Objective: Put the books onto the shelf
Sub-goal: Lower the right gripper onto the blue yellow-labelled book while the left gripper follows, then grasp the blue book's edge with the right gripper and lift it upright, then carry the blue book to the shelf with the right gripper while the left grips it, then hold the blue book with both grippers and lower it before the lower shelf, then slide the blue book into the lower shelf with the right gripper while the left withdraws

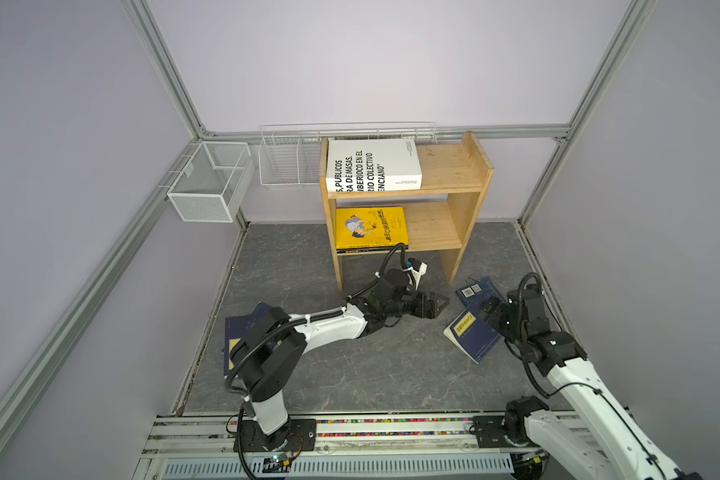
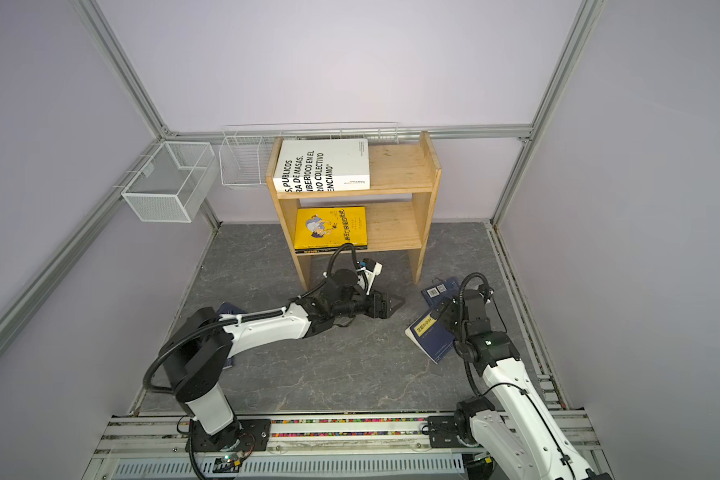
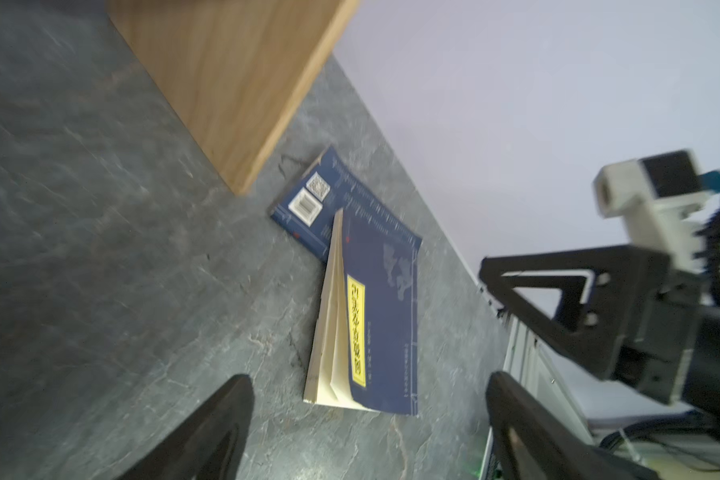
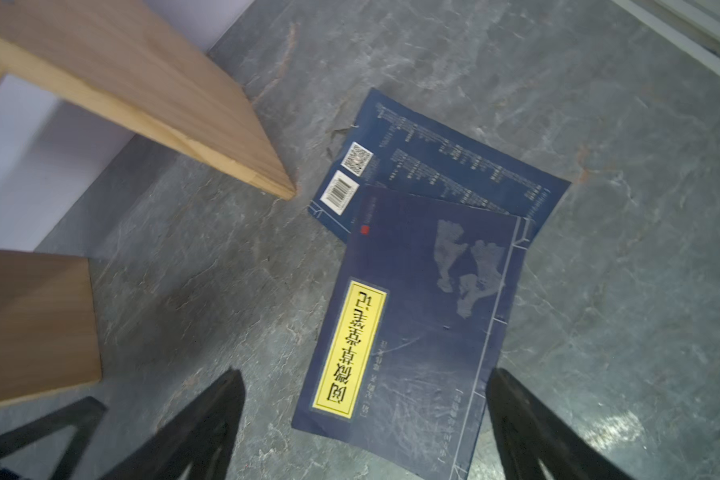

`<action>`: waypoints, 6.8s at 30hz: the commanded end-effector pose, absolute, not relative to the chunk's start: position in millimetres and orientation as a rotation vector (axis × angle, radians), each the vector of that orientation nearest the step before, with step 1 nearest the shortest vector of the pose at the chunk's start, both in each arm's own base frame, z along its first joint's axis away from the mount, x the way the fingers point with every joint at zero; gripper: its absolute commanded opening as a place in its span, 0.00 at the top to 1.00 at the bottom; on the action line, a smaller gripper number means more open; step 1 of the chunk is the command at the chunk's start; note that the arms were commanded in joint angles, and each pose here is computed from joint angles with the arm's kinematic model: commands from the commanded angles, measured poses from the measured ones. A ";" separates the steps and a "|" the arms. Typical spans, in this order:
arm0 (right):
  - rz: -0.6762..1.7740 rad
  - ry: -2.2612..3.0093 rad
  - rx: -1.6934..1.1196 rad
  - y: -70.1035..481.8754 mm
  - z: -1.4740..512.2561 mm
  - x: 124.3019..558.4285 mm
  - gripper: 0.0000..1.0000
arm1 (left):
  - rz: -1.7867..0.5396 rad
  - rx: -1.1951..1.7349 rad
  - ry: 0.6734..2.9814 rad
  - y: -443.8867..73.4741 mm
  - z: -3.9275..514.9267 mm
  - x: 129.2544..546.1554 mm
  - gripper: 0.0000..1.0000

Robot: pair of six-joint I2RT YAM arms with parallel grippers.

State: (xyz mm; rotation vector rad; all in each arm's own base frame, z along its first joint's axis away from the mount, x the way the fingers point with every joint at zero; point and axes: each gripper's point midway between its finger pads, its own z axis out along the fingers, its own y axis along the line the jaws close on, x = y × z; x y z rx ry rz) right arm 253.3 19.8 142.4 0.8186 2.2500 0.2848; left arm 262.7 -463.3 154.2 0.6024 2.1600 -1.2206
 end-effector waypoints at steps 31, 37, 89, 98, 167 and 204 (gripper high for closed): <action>0.723 2.377 0.988 53.7 38.6 236.5 0.43 | -0.682 0.892 2.485 -511.0 9.2 255.7 0.60; 0.810 2.232 0.878 58.1 78.0 247.1 0.47 | -0.741 0.917 2.484 -519.1 11.1 250.7 0.60; 1.216 1.735 0.423 198.0 335.5 287.2 0.94 | -1.413 -0.142 1.976 -300.8 251.9 256.8 0.00; 1.349 1.658 0.321 264.1 358.6 296.4 0.94 | -1.384 -0.206 1.905 -283.2 274.5 259.3 0.00; 1.459 1.993 -0.324 236.7 339.9 249.6 0.06 | -1.792 0.420 1.896 -240.3 363.6 198.4 1.00; 1.699 2.001 -0.338 255.2 330.6 214.0 0.76 | -1.771 0.548 1.833 -245.8 379.1 202.2 1.00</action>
